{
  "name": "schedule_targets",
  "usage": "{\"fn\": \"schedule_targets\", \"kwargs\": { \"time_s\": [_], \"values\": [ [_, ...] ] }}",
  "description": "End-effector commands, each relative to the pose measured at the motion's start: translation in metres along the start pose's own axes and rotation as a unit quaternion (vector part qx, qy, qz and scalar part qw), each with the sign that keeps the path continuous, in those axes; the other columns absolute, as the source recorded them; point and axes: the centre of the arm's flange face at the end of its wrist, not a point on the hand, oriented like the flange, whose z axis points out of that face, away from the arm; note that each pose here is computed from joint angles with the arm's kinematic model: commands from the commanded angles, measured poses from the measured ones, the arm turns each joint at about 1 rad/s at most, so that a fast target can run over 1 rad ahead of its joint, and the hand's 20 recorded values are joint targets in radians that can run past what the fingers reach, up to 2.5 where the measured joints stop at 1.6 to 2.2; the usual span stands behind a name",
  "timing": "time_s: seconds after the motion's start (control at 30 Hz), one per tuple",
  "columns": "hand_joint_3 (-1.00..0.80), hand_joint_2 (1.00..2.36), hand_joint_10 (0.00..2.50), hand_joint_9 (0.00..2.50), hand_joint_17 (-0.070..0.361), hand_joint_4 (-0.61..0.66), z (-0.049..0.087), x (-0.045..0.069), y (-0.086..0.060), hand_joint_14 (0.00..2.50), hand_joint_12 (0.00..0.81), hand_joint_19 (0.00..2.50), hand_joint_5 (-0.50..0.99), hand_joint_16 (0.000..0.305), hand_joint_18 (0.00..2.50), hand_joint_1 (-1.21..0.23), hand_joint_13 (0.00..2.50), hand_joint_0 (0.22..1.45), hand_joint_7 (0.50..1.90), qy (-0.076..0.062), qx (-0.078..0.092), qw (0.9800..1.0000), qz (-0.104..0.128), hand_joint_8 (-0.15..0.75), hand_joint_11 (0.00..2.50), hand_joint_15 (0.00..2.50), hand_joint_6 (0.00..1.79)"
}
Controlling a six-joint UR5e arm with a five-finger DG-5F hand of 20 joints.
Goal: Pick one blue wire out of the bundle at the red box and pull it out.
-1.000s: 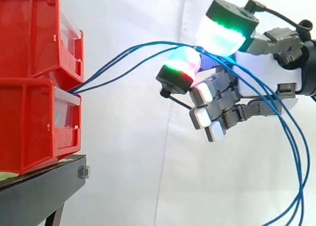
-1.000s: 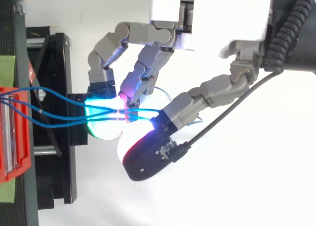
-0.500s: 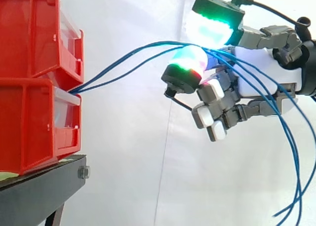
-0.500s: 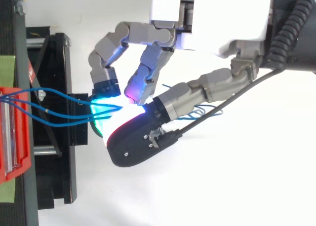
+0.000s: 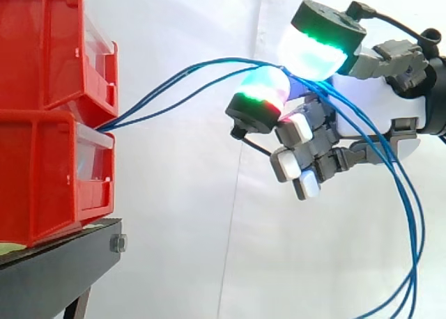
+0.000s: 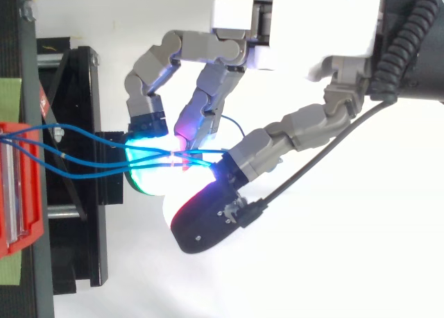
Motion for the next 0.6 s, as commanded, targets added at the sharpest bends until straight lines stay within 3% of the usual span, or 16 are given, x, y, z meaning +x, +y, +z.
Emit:
{"fn": "schedule_targets", "kwargs": {
  "time_s": [0.0, 0.1, 0.2, 0.57],
  "values": [
    [-0.50, 1.00, 0.01, 1.02, 0.138, 0.20, -0.0002, -0.0006, -0.0002, 0.02, 0.462, 0.55, -0.14, 0.061, 0.93, -0.68, 0.94, 0.48, 0.98, 0.000, 0.001, 1.0000, 0.001, 0.392, 0.62, 0.53, 0.93],
    [-0.50, 1.00, 0.01, 1.09, 0.134, 0.20, 0.0001, 0.0006, 0.0001, 0.02, 0.462, 0.56, -0.12, 0.060, 0.93, -0.55, 0.97, 0.50, 1.05, 0.000, 0.000, 1.0000, 0.000, 0.402, 0.62, 0.53, 0.91],
    [-0.48, 1.00, 0.02, 1.12, 0.124, 0.19, 0.0001, 0.0006, 0.0001, 0.02, 0.439, 0.58, -0.11, 0.055, 0.92, -0.53, 0.98, 0.57, 1.11, 0.000, 0.000, 1.0000, 0.000, 0.385, 0.62, 0.53, 0.91],
    [-0.25, 1.02, 0.02, 1.11, 0.118, 0.19, 0.0000, -0.0006, -0.0001, 0.02, 0.432, 0.55, -0.11, 0.053, 0.96, -0.82, 1.01, 0.61, 1.16, 0.000, 0.000, 1.0000, 0.001, 0.387, 0.65, 0.54, 0.92]
  ]
}}
